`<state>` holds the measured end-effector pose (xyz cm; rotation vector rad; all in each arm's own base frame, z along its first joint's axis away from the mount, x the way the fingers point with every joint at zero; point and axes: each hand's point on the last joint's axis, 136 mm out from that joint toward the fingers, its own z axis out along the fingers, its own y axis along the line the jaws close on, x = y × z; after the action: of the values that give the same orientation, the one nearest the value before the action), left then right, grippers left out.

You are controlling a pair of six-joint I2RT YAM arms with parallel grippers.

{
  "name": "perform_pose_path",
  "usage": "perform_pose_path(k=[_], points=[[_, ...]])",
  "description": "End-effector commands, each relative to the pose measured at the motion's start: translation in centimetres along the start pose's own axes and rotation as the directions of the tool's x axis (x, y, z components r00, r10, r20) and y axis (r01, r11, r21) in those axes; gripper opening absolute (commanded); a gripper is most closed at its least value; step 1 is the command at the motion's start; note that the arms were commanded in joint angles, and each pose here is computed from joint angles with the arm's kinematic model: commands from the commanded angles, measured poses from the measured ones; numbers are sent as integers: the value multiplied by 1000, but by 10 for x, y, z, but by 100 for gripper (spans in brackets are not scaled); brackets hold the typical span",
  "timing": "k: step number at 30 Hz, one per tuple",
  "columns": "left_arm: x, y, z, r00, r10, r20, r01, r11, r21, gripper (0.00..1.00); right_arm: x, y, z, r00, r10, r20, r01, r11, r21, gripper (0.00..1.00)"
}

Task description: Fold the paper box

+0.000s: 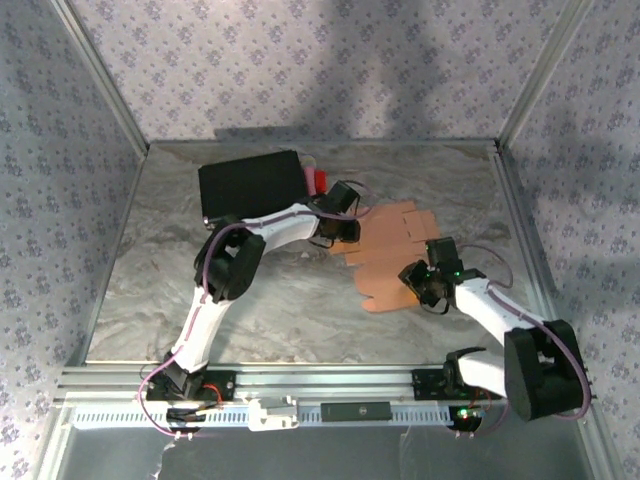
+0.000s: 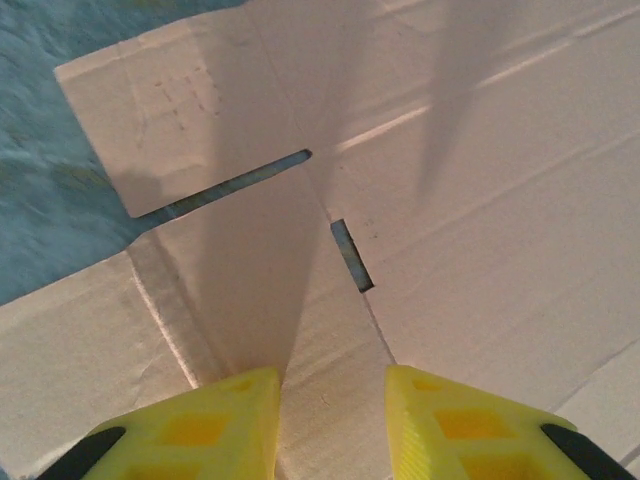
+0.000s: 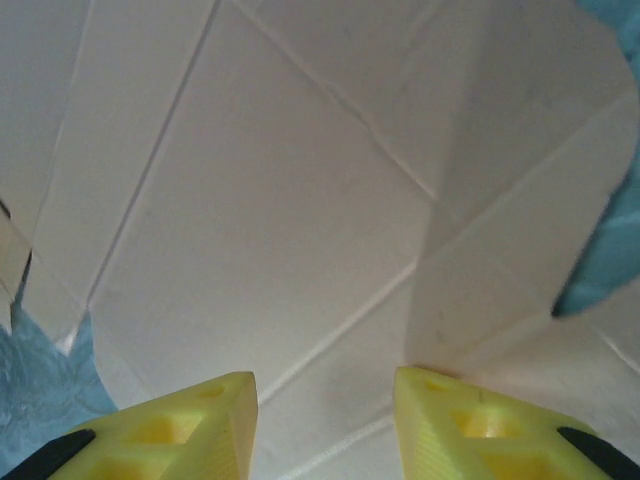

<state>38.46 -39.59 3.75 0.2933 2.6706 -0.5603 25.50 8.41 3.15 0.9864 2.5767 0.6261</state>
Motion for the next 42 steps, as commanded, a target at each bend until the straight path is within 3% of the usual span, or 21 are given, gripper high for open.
perform_pose_path(k=[1,13,18,20,23,27,30,35,42], points=[[14,-19,-20,999,-20,28,18,998,66,34,-11,3,3,999,-12,-51,11,1000,-14,43],[63,-74,-51,986,-166,7,158,947,279,34,-72,23,36,993,-1,-117,-4,999,-37,44],[58,-96,-100,983,-177,49,145,911,386,35,-93,43,2,996,-80,29,81,995,-60,47],[50,-85,-123,980,-176,97,130,923,361,35,-92,57,-23,986,-125,107,134,987,-85,50],[31,-41,-146,970,-187,153,140,952,273,35,-71,78,-46,974,-162,158,184,973,-139,54],[7,31,-141,958,-251,141,225,957,181,35,-20,104,-39,984,-146,105,171,942,-289,54],[-7,62,-133,950,-278,144,254,954,161,34,4,123,-39,984,-134,114,166,919,-357,54],[-12,74,-105,966,-222,132,210,973,101,32,20,139,-37,985,-71,159,134,892,-432,59],[-5,78,-74,970,-185,156,180,983,43,32,33,140,-4,999,-16,52,37,900,-435,59]])
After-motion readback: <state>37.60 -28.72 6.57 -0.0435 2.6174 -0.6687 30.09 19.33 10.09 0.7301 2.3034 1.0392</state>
